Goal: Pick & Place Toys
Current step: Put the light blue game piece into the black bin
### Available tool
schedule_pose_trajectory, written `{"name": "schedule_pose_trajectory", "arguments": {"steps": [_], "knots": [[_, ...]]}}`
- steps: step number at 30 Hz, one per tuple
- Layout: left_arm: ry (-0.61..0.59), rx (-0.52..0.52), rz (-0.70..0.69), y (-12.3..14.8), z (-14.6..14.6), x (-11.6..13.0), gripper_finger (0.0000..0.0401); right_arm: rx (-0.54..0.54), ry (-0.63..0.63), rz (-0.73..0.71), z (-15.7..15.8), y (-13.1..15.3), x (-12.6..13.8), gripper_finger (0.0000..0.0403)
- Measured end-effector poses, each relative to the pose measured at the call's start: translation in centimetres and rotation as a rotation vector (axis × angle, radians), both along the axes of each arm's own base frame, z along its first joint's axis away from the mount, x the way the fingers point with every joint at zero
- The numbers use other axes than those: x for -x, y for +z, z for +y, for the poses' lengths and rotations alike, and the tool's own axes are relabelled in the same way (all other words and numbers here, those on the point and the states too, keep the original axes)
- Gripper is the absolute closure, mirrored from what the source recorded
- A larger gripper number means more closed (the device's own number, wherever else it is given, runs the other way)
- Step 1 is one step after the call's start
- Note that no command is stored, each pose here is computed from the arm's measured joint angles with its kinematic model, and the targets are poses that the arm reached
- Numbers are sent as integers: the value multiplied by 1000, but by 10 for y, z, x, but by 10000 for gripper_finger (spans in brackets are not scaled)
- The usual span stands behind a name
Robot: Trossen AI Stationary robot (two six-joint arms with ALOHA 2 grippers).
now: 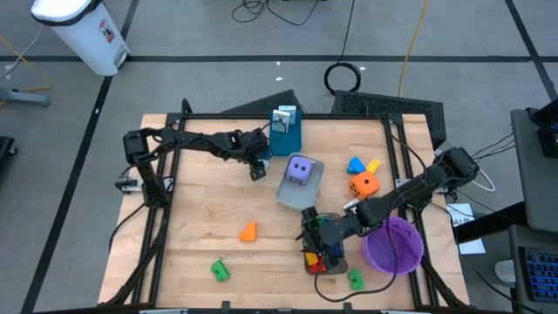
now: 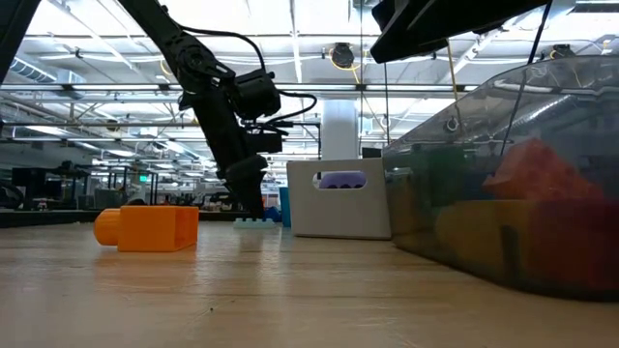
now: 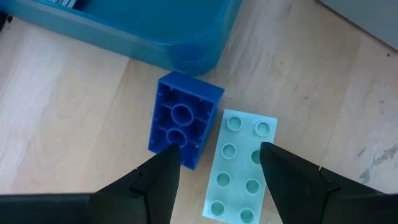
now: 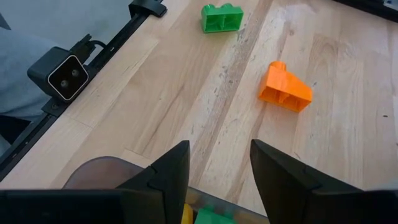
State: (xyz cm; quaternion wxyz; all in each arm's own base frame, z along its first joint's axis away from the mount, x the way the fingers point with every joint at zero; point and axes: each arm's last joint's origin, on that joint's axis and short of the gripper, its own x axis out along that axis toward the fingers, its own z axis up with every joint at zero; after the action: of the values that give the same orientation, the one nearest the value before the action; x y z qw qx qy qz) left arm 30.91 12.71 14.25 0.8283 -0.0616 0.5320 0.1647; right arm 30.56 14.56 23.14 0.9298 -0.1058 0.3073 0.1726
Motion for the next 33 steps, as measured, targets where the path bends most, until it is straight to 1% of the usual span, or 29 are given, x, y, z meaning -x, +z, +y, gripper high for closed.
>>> {"name": "schedule_pose_trajectory", "arguments": {"steps": [8, 14, 18, 22, 26, 29, 33], "knots": [[0, -1, -1, 1, 0, -1, 171, 0, 0, 0, 0, 0, 0, 243], [14, 3, -3, 10, 2, -5, 169, 1, 0, 3, 0, 0, 0, 243], [26, 5, -4, 13, 3, -6, 149, 4, 0, 10, 0, -1, 1, 243], [54, 0, 18, 12, 2, -4, 113, 6, 0, 14, 0, -1, 1, 243], [20, -4, 45, 11, 0, -3, 84, 6, 0, 14, 0, -1, 1, 243], [-11, -14, 47, 11, -4, -5, 76, 6, 0, 14, 0, -1, 1, 243], [-31, -15, 54, 9, -8, -7, 81, 6, 0, 13, 0, -1, 1, 243]]}}
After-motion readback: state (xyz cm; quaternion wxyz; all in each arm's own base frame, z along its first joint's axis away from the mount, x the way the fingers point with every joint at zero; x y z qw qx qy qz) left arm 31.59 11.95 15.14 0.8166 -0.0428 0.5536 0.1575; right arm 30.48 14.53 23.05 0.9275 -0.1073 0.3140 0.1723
